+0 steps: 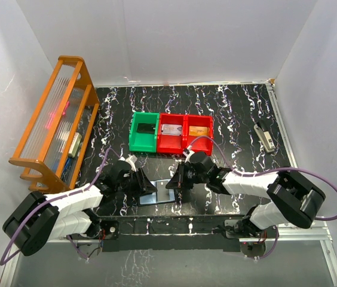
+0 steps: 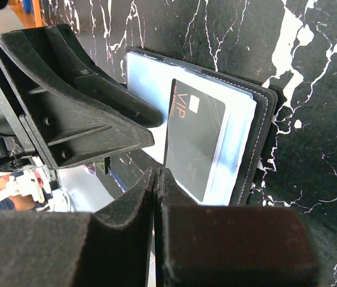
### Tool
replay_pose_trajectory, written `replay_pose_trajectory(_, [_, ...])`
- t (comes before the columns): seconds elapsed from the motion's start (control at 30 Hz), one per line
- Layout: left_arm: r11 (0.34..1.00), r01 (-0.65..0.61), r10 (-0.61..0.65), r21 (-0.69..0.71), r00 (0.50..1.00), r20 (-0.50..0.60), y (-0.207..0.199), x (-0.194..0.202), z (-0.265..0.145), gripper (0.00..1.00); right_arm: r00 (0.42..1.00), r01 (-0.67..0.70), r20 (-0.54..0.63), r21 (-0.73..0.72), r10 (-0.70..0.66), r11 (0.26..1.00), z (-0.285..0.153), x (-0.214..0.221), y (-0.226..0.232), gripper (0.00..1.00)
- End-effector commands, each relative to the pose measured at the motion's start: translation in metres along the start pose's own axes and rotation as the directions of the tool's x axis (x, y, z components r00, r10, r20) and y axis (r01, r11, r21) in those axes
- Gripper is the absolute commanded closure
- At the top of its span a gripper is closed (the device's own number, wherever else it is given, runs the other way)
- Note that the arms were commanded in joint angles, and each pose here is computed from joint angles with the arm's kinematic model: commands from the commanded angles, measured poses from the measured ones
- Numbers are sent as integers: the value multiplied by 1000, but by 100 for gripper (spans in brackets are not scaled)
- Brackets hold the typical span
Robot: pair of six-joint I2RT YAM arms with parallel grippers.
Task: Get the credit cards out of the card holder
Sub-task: Remove the credit card from the card holder.
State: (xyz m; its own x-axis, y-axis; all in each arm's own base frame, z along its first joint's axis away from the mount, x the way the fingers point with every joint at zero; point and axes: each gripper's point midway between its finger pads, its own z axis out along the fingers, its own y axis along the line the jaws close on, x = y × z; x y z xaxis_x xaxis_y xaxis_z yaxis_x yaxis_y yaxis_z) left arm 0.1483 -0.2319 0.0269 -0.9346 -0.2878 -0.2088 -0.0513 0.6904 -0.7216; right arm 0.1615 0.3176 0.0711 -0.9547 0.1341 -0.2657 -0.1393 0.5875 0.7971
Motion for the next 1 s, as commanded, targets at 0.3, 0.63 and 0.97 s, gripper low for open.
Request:
replay_pose_trajectory(0.3, [1000, -18, 18, 10, 1000, 8, -6, -3, -1, 62, 1000, 22, -13, 80, -21, 997, 7, -5, -7, 86])
replay_pose_trajectory(0.63, [999, -26, 26, 21, 1000, -15, -9, -1, 1, 63, 996, -9, -87, 61, 14, 998, 26, 11, -15, 77])
replay_pose_trajectory(0.97, [999, -31, 31, 17, 999, -24, -9, -1, 2, 66, 999, 36, -21, -7, -36, 999, 14, -7, 16, 90])
